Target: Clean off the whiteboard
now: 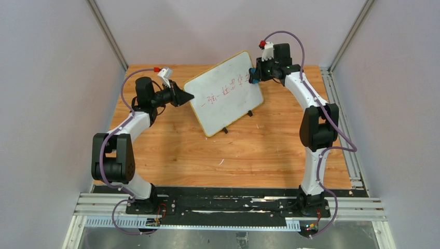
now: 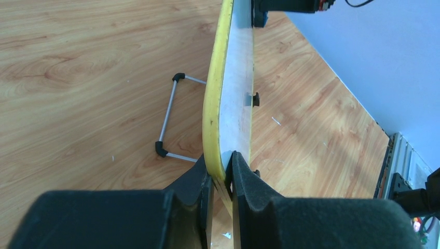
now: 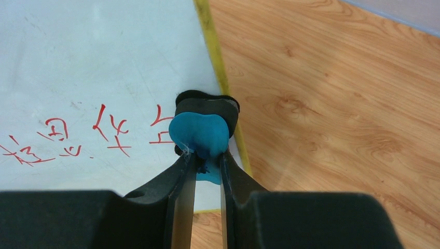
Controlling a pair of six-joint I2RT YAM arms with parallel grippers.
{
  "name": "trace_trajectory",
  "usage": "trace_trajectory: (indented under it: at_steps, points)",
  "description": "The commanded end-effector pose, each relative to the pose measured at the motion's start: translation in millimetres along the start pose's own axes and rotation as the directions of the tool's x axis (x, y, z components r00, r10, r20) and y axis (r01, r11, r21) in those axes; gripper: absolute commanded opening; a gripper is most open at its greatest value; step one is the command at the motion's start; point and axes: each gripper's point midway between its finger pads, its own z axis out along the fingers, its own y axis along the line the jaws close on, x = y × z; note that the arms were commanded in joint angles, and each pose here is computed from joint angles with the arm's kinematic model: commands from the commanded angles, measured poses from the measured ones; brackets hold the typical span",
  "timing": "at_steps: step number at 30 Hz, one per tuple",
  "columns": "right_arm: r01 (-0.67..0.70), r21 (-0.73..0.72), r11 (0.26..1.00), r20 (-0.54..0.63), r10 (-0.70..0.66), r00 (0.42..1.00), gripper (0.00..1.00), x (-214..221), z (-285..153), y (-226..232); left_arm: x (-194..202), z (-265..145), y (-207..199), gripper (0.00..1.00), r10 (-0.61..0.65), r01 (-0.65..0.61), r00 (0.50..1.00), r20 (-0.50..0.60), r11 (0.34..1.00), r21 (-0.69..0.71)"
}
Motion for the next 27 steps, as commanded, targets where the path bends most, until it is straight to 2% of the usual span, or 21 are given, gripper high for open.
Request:
trace_trajectory:
  at_steps: [1, 8, 12, 19, 27]
  points:
    - [0.051, -0.057, 0.997, -0.008, -0.052, 0.999, 0.01, 9.0, 1.5, 41.4, 14.2, 2.3, 23.8, 0.00, 0.068, -0.072, 0.997, -0.041, 0.994, -0.080]
    - [0.108, -0.101, 0.989, 0.001, -0.108, 0.994, 0.01, 10.0, 4.2, 83.4, 16.6, 1.8, 24.2, 0.00, 0.069, -0.073, 0.997, -0.045, 0.994, -0.081]
    - [0.131, -0.099, 0.986, 0.010, -0.131, 0.991, 0.00, 5.9, 3.2, 92.1, 17.6, 1.4, 24.3, 0.00, 0.070, -0.074, 0.996, -0.047, 0.994, -0.082]
    - [0.148, -0.009, 0.989, -0.029, -0.148, 0.989, 0.01, 9.2, 13.2, 55.0, 19.5, 1.2, 23.9, 0.00, 0.070, -0.074, 0.996, -0.051, 0.994, -0.078]
    - [0.122, 0.074, 0.990, -0.004, -0.122, 0.993, 0.01, -12.5, 7.4, 2.8, 23.0, -2.5, 22.3, 0.00, 0.083, -0.088, 0.994, -0.068, 0.993, -0.081]
